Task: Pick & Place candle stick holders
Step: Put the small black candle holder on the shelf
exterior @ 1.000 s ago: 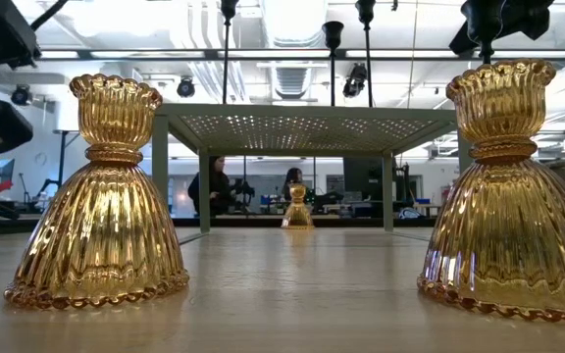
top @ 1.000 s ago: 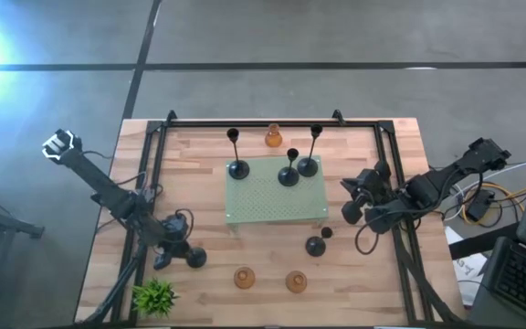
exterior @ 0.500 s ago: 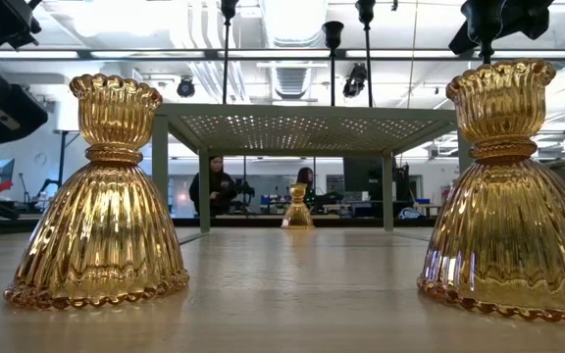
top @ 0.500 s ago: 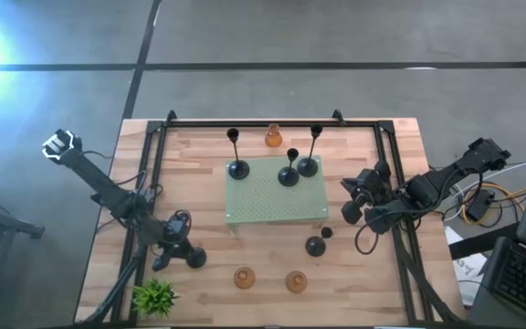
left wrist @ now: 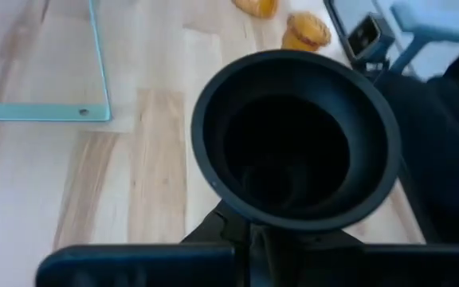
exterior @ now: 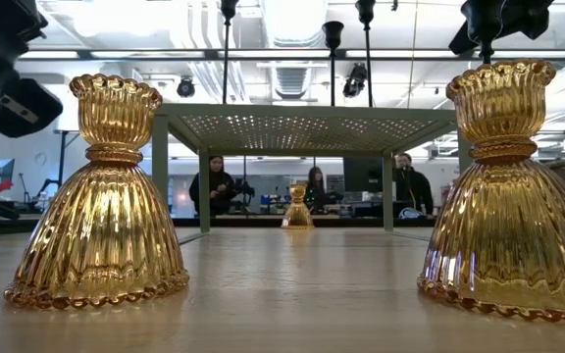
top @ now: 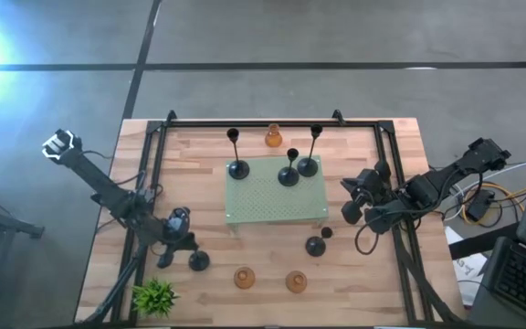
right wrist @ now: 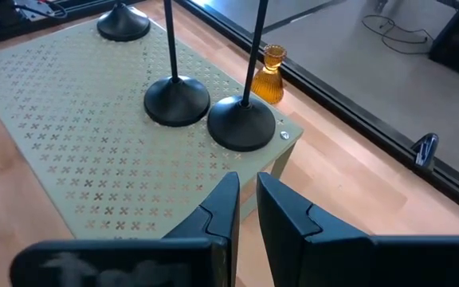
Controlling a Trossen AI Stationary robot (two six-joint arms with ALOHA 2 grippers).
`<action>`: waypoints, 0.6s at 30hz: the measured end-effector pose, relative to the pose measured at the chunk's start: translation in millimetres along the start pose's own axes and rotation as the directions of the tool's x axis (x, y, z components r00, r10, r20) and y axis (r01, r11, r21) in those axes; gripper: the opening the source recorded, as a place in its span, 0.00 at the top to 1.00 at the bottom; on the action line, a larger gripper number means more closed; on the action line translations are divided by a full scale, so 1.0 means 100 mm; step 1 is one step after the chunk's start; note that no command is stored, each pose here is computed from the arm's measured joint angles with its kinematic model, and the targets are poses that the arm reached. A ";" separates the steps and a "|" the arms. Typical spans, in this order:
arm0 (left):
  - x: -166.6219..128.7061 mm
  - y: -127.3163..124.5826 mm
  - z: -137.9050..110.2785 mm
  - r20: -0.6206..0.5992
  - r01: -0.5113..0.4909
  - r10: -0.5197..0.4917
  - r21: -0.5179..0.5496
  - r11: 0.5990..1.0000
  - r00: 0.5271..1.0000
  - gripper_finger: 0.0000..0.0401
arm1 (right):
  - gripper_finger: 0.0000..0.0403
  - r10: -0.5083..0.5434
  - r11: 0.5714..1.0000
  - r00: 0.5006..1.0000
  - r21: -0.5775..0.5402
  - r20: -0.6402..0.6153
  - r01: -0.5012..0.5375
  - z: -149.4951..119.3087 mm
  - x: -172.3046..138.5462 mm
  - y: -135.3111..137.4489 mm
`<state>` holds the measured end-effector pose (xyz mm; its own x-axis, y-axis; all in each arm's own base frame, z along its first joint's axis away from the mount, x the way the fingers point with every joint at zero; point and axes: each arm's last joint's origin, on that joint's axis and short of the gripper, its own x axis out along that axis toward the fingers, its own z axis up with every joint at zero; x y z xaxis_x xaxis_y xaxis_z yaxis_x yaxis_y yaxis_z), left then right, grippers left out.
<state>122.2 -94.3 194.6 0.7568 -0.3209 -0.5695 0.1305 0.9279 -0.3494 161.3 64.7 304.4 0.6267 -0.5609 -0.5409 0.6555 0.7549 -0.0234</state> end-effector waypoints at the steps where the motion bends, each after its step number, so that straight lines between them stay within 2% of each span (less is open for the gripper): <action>1: -0.01 -0.01 0.03 0.011 0.001 -0.001 -0.018 1.000 1.000 0.95 | 0.91 0.000 1.000 1.000 -0.001 0.000 0.000 0.00 0.00 0.00; 5: -0.09 -0.10 0.19 0.064 0.038 -0.033 -0.085 0.996 0.997 0.95 | 0.91 -0.009 1.000 1.000 -0.018 0.013 0.009 0.00 0.00 0.00; 9: -0.23 -0.23 0.43 0.125 0.084 -0.074 -0.081 0.993 0.989 0.95 | 0.91 -0.017 1.000 1.000 -0.026 0.025 0.017 0.01 0.00 -0.01; 13: -0.42 -0.35 0.70 0.194 0.086 -0.088 0.021 0.996 0.977 0.95 | 0.91 -0.017 0.999 1.000 -0.026 0.026 0.018 0.01 0.00 -0.01; 15: -0.52 -0.40 0.87 0.262 0.040 -0.062 0.086 0.995 0.963 0.95 | 0.91 -0.018 0.999 0.999 -0.026 0.026 0.018 0.01 0.00 -0.01; 18: -0.60 -0.46 1.08 0.335 -0.078 0.014 0.179 0.981 0.942 0.95 | 0.91 -0.017 0.999 0.999 -0.026 0.026 0.018 0.01 0.00 -0.01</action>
<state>140.1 -97.0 324.7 0.9294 -0.2260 -0.2918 0.1837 0.9690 -0.1653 161.2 64.0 305.1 0.6262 -0.5828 -0.5180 0.6554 0.7532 -0.0551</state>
